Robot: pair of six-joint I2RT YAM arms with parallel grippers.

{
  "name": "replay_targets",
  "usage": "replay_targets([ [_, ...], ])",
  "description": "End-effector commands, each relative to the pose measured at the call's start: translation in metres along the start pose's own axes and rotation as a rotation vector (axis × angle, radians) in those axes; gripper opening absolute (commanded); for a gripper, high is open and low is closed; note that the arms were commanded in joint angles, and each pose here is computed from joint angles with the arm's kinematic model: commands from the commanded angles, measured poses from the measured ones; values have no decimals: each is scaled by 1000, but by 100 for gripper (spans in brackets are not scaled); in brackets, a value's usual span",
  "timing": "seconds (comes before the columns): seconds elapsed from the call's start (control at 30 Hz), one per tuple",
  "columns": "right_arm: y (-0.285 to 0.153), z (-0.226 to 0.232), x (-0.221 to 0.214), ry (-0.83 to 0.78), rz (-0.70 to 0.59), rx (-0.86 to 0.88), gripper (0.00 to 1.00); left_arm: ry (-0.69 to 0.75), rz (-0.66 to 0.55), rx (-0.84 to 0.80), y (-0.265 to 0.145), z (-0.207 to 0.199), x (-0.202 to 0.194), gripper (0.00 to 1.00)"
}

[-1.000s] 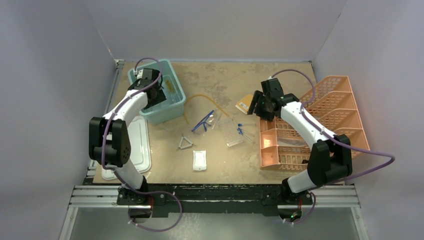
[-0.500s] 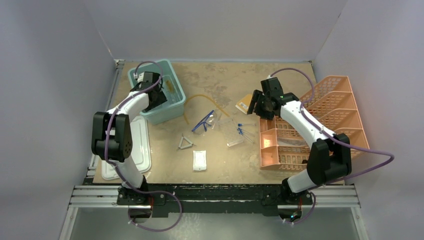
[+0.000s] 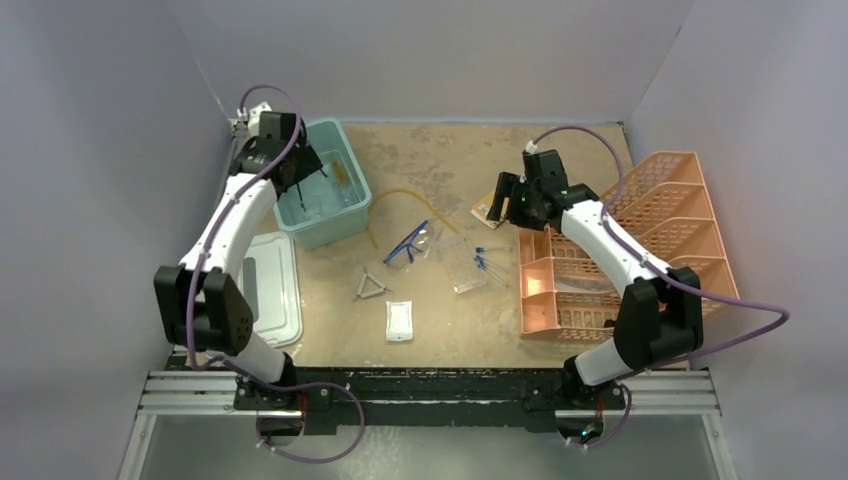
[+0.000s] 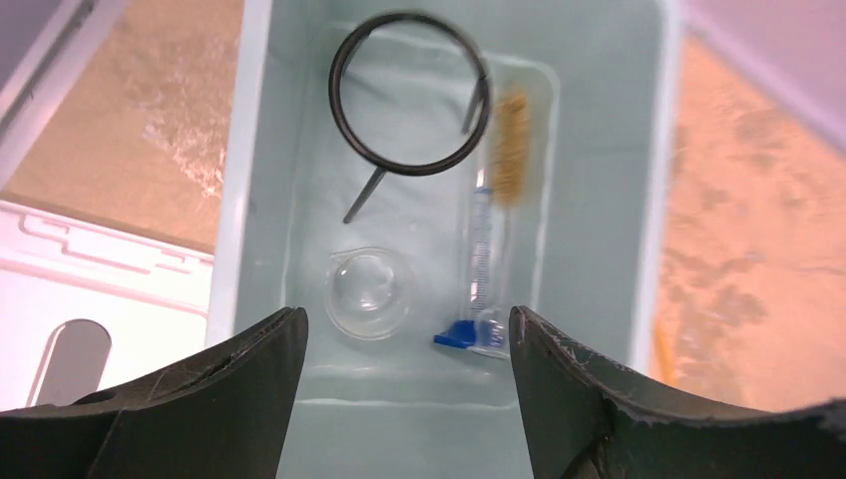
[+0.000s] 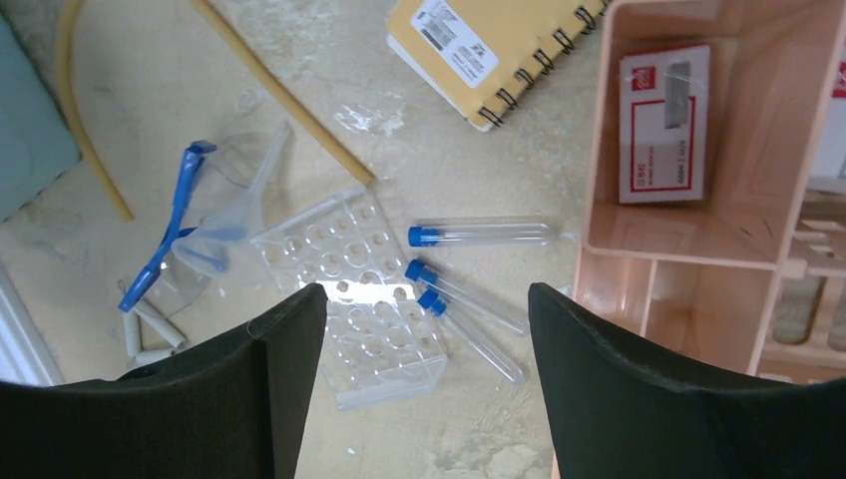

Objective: Organize the chemistry lab equipment

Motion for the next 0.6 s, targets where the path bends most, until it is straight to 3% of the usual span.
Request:
replay_targets([
  [0.0,-15,23,30,-102,-131,138,75,18,-67,-176,-58,-13,34,72],
  [0.13,-5,51,28,-224,-94,189,67,111,3,-393,-80,-29,24,71],
  [0.33,21,106,15,-358,15,298,61,259,108,-561,-99,-55,-21,69],
  [0.57,45,144,-14,-554,90,328,55,196,135,-618,-103,-59,-42,67],
])
Point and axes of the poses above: each gripper's point midway between its finger pads, its own y axis out along the fingers, its own z axis along the line the jaws close on, x = y × z, the point moved 7 cm from there along -y, back along the fingers, and after that the axes turned 11 degrees about -y, right-handed, at the moved point
